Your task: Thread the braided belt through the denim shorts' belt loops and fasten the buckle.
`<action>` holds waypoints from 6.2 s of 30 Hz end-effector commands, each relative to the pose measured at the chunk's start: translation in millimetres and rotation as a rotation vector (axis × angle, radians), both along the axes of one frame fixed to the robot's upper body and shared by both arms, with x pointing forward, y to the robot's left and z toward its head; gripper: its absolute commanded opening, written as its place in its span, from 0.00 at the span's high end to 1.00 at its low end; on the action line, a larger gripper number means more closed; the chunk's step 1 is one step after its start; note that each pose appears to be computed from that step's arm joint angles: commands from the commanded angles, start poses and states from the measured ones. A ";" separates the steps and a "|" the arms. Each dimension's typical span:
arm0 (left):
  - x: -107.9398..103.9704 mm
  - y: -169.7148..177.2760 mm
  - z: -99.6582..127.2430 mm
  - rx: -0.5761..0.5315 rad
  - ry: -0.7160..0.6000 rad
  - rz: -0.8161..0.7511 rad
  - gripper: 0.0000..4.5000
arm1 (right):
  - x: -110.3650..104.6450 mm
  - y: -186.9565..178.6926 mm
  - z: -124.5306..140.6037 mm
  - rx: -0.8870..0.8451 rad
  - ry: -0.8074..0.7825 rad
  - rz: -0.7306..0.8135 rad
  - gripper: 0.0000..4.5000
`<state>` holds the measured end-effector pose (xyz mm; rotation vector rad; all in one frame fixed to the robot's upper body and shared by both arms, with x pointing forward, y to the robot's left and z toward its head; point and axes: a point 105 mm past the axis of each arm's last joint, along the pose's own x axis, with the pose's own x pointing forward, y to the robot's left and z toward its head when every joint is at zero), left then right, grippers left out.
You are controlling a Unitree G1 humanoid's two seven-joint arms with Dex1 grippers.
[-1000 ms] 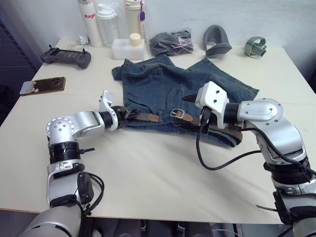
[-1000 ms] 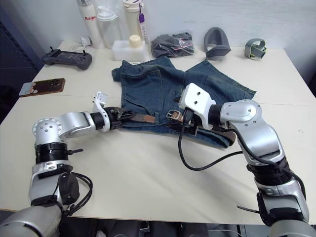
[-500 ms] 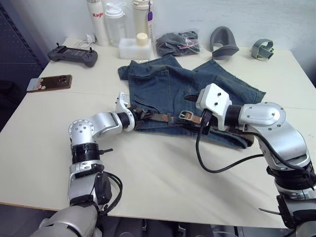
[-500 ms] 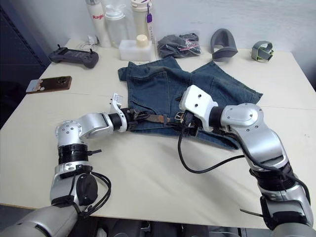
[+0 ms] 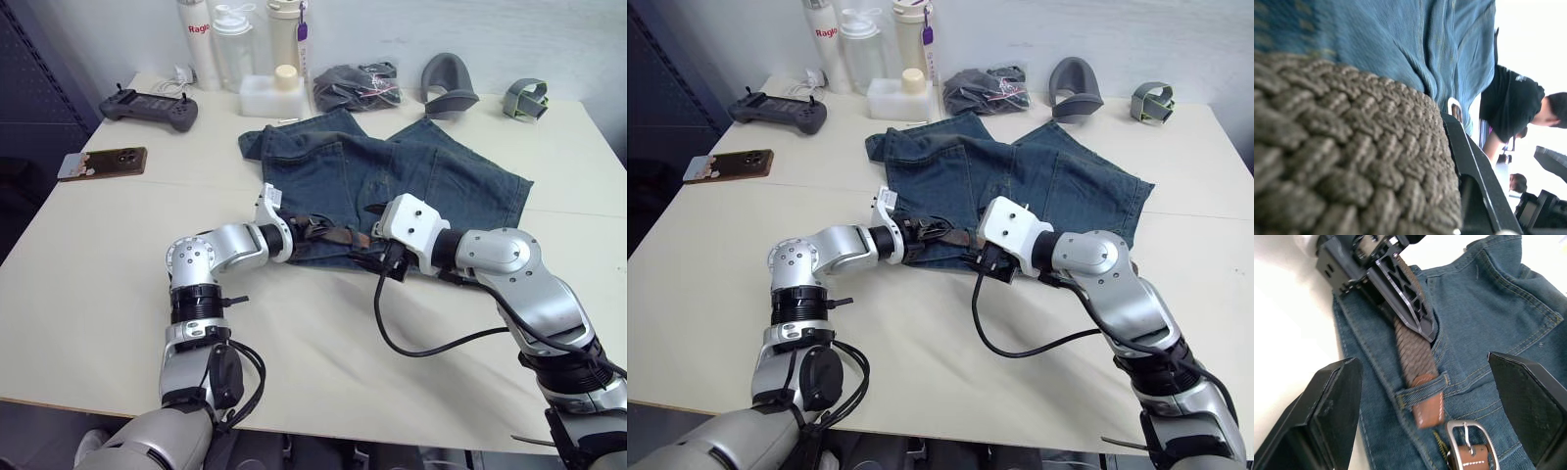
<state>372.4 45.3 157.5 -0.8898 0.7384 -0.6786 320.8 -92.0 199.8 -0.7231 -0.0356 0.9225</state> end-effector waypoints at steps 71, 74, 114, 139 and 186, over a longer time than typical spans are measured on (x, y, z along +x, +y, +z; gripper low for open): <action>-16.8 19.7 31.1 -0.055 -0.025 0.131 0.99 | 23.4 -31.4 -20.9 -0.374 -0.465 -0.057 0.03; -16.9 19.7 30.1 -0.051 -0.026 0.129 0.99 | 23.6 -31.1 -15.5 -0.357 -0.483 -0.065 0.03; -1.1 -6.2 29.5 0.091 -0.143 -0.111 0.99 | 14.5 -41.7 -3.4 -0.354 -0.588 -0.115 0.03; -2.4 -4.5 25.9 0.073 -0.142 -0.079 0.99 | 19.4 -15.6 10.4 -0.260 -0.652 -0.039 0.03; -2.8 -4.7 27.8 0.060 -0.150 -0.059 0.99 | 39.3 -1.8 -3.0 -0.407 -0.680 -0.016 0.03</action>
